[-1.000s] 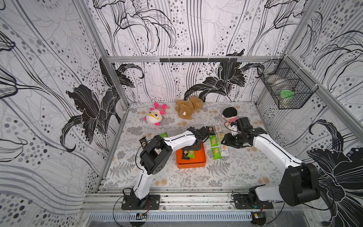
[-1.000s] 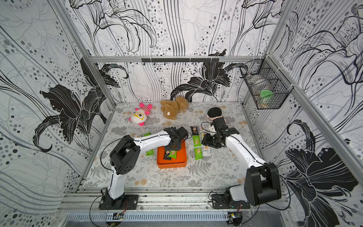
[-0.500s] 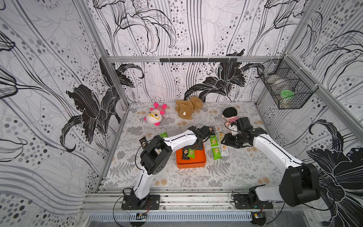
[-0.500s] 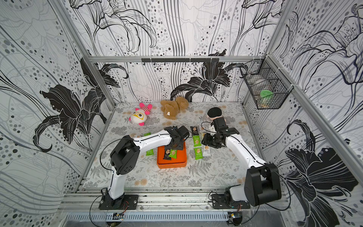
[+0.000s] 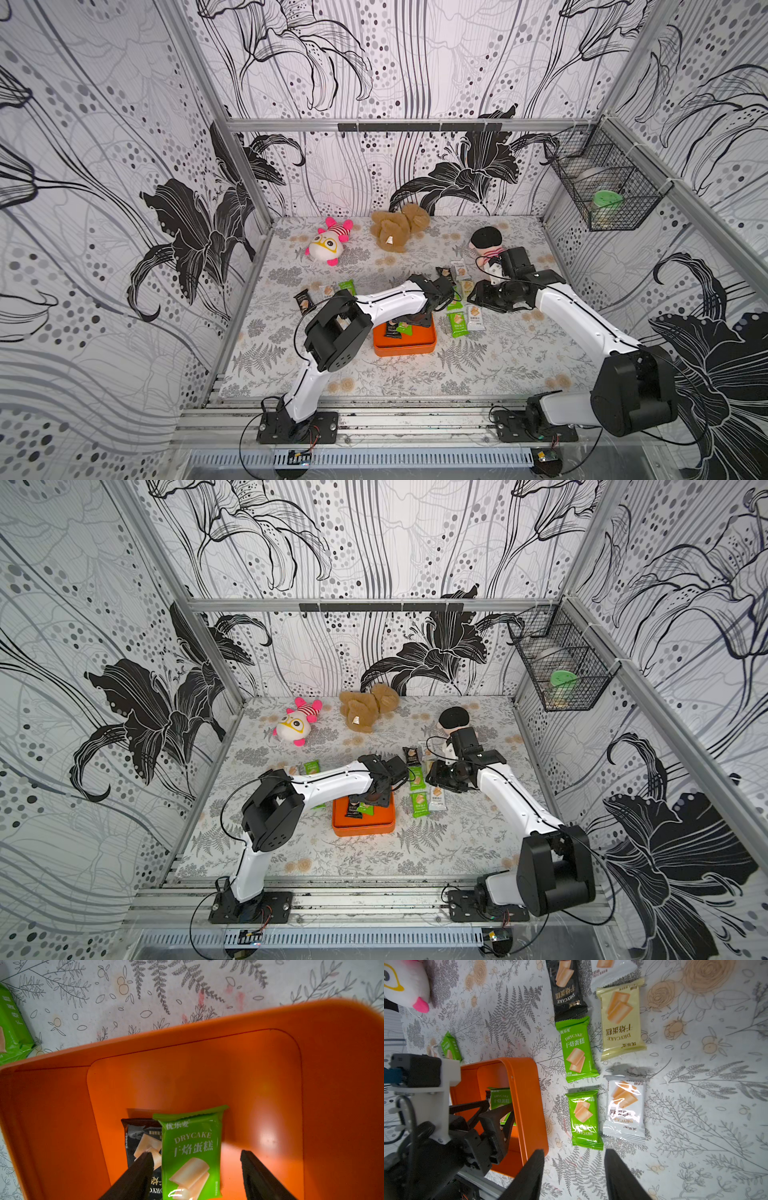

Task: Take the cookies out of the storage box
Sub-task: Pick up the cookie from the storage box.

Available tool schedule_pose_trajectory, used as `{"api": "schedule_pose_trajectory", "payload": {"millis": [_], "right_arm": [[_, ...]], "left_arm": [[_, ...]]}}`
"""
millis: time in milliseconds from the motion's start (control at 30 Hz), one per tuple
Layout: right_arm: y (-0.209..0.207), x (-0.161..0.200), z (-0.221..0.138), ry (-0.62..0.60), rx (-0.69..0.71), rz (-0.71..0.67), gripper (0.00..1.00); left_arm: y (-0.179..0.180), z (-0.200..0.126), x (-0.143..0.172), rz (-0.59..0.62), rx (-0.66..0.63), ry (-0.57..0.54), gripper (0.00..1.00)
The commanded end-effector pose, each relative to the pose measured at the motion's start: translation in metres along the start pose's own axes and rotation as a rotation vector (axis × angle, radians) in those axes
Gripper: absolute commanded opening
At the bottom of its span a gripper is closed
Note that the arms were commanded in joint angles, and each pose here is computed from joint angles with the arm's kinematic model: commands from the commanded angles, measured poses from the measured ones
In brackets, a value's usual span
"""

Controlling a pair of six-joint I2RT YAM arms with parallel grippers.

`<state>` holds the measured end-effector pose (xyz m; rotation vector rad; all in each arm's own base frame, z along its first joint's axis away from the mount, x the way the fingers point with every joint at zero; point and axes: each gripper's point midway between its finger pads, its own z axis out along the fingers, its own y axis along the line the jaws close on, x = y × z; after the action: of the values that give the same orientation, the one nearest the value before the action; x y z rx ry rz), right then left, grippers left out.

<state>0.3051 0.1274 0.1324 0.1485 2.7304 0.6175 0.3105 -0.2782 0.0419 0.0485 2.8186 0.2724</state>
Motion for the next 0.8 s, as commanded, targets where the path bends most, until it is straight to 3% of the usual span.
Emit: {"api": "schedule_pose_trajectory", "payload": {"millis": [0,100,600,767], "right_arm": [[-0.004,0.0,-0.001,-0.013,0.01,0.026,0.52],[-0.005,0.002,0.0,-0.01,0.013,0.033,0.53],[-0.007,0.003,-0.002,-0.024,0.016,0.053,0.53],[-0.006,0.002,-0.003,-0.029,0.013,0.056,0.53]], "left_arm": [[0.004,0.002,-0.002,0.012,-0.05,-0.01,0.66],[0.008,0.004,-0.003,0.03,-0.074,-0.014,0.6],[0.009,0.015,0.007,0.062,-0.084,0.01,0.59],[0.01,0.016,0.01,0.066,-0.081,0.014,0.53]]}}
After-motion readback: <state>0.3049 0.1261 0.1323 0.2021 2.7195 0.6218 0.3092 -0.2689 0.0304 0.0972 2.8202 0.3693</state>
